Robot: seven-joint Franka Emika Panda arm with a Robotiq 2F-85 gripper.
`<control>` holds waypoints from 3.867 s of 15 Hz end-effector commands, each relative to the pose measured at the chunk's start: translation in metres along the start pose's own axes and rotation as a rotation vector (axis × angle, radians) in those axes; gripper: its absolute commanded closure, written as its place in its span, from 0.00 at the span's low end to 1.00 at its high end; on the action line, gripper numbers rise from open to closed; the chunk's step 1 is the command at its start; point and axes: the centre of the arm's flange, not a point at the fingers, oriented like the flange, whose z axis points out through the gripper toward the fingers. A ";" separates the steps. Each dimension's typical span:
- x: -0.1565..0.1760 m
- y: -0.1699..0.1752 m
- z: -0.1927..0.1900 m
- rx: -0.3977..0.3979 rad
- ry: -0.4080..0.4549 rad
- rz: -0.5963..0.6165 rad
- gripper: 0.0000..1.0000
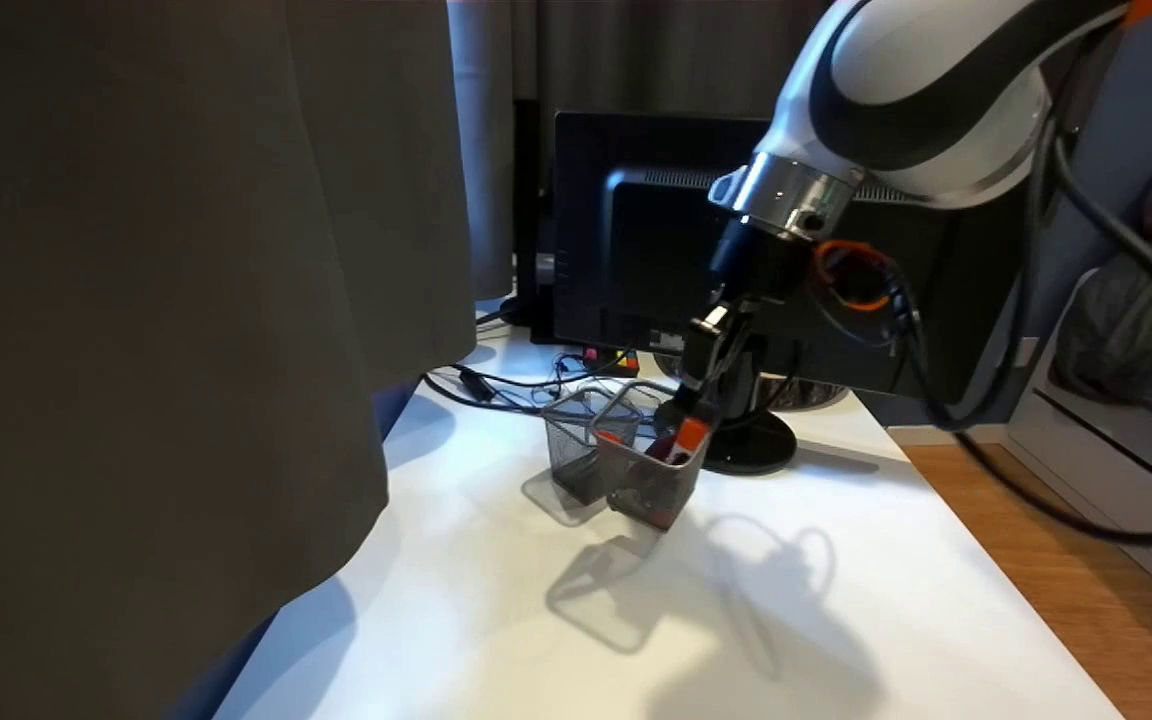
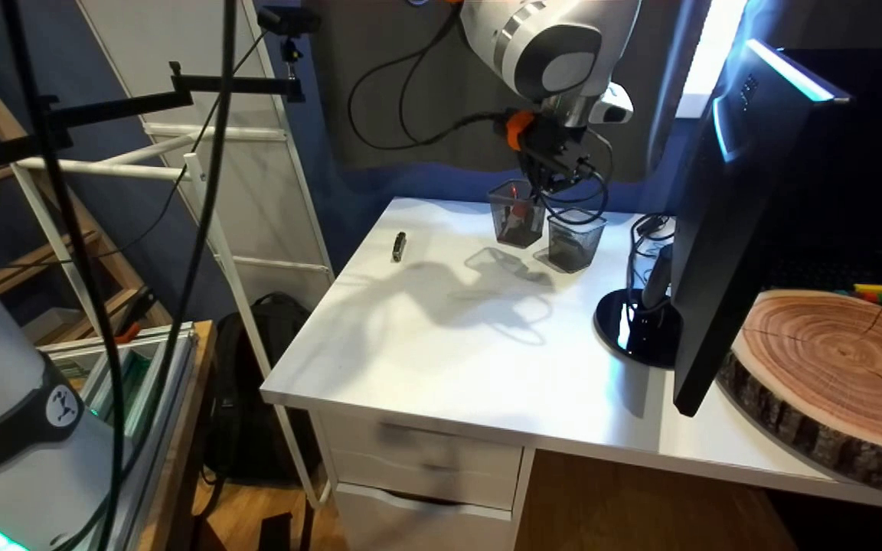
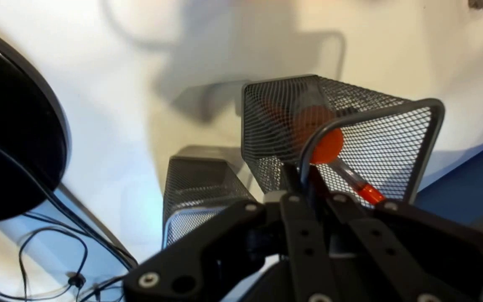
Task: Move one bin to the front of the desk
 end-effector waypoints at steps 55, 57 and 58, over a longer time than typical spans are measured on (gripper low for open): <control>-0.323 0.228 -0.068 0.211 -0.188 -0.253 0.98; -0.317 0.190 -0.022 0.207 -0.139 -0.250 0.98; -0.314 0.170 0.000 0.202 -0.108 -0.251 0.98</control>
